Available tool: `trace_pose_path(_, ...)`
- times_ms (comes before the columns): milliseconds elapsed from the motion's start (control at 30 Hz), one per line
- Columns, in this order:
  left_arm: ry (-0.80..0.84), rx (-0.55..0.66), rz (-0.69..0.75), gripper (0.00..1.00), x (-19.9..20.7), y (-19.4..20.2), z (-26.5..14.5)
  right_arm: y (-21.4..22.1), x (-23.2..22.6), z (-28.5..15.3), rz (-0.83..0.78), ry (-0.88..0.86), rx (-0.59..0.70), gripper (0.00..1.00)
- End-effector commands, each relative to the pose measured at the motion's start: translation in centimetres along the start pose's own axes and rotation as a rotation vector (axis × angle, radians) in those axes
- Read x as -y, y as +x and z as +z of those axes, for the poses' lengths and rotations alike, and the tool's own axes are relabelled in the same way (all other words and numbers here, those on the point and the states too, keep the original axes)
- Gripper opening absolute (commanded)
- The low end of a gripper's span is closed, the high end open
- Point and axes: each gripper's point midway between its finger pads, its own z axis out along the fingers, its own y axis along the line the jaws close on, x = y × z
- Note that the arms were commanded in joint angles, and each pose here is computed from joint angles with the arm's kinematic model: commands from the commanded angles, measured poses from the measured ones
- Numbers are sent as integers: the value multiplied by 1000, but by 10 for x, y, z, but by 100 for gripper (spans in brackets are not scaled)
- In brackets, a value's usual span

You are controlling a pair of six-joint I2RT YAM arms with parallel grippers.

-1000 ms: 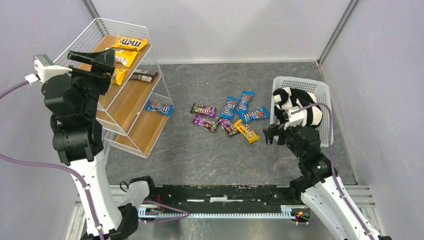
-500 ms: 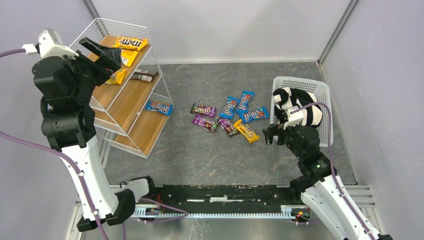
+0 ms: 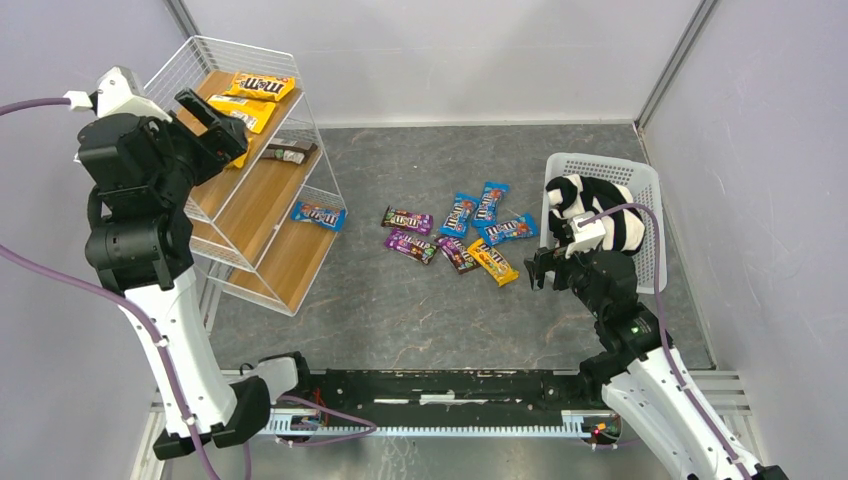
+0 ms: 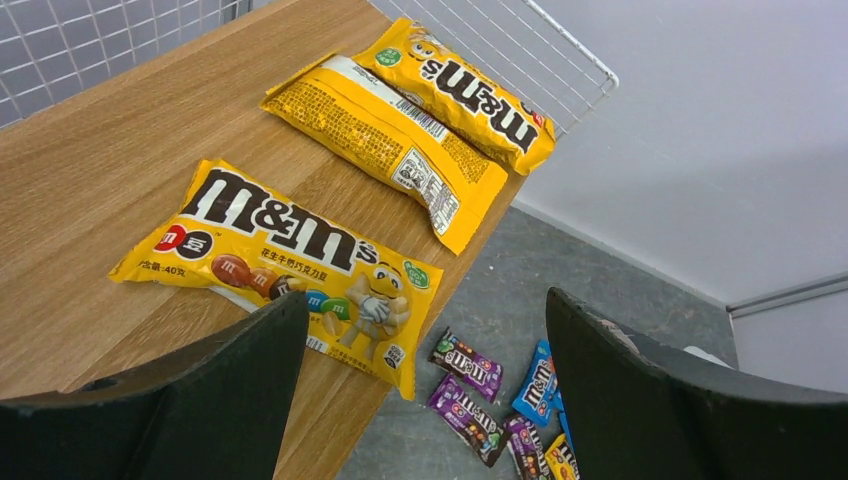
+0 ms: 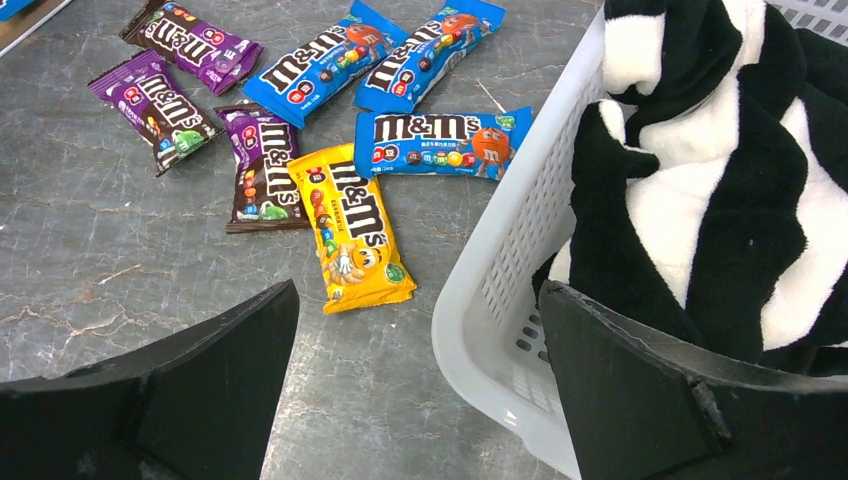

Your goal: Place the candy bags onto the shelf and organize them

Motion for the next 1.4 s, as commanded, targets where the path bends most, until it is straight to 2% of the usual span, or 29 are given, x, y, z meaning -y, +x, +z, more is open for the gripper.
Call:
trace_pose_path(0,18,-2,63,94,0,1,2,-12,-3,1,2,-9,43,98)
trace_pose_path(433,10,-43,38,93,-5,12,37,-11,-2,1,2,-8,38,98)
trace_pose_path(800,26,-24,51,95,-2,5,44,-10,-2,2,3,-5,33,98)
trace_pose_path(933,70,6,54,97,10,-7,29,-10,-2,2,3,-5,33,98)
trace_pose_path(1033,167,67,60,99,33,-26,0,-9,-2,3,2,-4,26,98)
trace_pose_path(1167,439,155,80,100,83,-43,-41,-7,-2,5,1,-6,16,98)
trace_pose_path(1300,768,106,66,100,129,-29,-68,-7,-1,5,0,-1,11,98)
trace_pose_path(1367,837,64,31,100,136,-20,-68,-6,-1,5,0,0,8,98)
